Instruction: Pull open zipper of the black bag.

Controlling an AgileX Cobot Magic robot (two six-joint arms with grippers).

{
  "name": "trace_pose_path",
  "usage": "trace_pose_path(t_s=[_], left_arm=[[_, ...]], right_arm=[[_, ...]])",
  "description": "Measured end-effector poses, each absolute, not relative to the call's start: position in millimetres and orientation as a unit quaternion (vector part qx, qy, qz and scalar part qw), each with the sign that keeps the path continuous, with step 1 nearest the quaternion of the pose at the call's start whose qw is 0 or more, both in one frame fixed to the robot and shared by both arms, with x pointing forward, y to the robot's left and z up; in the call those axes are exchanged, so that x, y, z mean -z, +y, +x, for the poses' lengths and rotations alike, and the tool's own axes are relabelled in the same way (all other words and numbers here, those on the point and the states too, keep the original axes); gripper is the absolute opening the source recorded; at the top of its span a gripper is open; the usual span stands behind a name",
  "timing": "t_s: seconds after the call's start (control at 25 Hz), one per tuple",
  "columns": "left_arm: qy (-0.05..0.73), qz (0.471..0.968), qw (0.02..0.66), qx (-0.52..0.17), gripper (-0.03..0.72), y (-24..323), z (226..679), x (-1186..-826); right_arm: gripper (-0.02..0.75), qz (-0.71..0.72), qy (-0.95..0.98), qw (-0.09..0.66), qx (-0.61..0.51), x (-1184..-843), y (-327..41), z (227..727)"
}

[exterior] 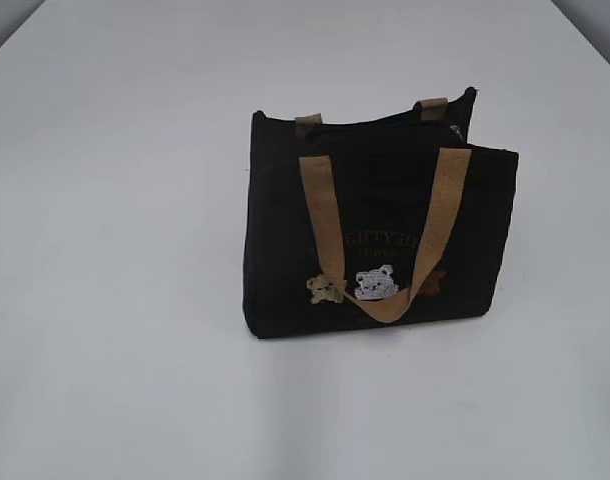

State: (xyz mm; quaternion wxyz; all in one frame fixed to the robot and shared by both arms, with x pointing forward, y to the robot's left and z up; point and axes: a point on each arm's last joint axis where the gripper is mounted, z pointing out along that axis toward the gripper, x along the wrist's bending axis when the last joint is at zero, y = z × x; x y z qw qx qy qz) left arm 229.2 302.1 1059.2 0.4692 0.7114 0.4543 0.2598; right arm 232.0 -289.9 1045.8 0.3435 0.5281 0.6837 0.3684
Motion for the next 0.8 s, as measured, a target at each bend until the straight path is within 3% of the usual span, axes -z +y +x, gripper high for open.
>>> trace_pose_path(t_s=[0.52, 0.8], left_arm=[[0.461, 0.706, 0.467, -0.264, 0.288, 301.8, 229.2, -1059.3], [0.566, 0.625, 0.420, -0.334, 0.288, 298.7, 229.1, -1059.3]], right_arm=[[0.400, 0.528, 0.684, 0.344, -0.368, -1045.8, -290.0, 232.1], [0.400, 0.528, 0.684, 0.344, -0.368, -1045.8, -290.0, 232.1]])
